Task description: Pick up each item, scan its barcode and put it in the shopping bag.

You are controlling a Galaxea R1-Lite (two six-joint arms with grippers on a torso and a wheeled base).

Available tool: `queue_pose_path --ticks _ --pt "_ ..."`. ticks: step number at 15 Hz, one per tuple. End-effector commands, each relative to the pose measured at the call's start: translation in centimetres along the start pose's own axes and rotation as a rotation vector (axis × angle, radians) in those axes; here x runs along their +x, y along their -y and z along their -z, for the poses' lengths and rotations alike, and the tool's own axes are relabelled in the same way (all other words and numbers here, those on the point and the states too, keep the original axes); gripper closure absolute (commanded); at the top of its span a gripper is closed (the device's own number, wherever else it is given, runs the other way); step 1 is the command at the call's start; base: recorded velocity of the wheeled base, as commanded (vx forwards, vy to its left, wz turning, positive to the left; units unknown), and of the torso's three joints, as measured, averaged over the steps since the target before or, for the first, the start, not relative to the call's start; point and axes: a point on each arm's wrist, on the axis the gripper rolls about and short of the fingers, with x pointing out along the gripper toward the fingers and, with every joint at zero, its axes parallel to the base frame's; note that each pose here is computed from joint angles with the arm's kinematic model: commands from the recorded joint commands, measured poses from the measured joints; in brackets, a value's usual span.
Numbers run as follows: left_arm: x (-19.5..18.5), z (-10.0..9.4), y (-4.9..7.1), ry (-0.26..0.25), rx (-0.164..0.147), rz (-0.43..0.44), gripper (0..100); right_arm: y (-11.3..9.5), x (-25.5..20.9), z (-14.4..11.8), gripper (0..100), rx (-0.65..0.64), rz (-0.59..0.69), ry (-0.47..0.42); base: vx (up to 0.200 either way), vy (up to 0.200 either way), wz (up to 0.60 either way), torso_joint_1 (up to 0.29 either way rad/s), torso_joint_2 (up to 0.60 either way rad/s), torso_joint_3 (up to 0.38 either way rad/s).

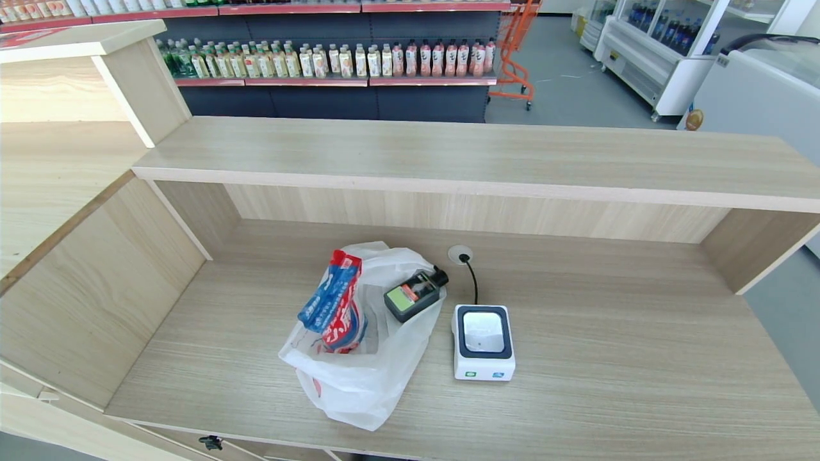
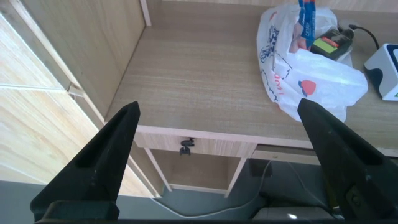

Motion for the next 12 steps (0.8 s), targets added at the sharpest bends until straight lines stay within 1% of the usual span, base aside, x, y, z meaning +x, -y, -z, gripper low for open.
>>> queue_pose_path --ticks 1,2,12 --pt "0.00 0.00 0.00 0.000 0.000 0.001 0 0.00 0.04 0.00 100 -0.001 0.000 -0.006 0.200 -0.200 0.00 0.002 0.00 0.002" --pt "0.00 0.00 0.00 0.000 -0.001 0.001 0 0.00 0.04 0.00 100 -0.001 0.000 -0.006 0.200 -0.200 0.00 0.002 0.00 0.002" --pt "0.00 0.00 0.00 0.000 -0.003 -0.001 0 0.00 0.04 0.00 100 -0.001 0.000 -0.006 0.000 0.000 0.00 0.000 0.00 0.000"
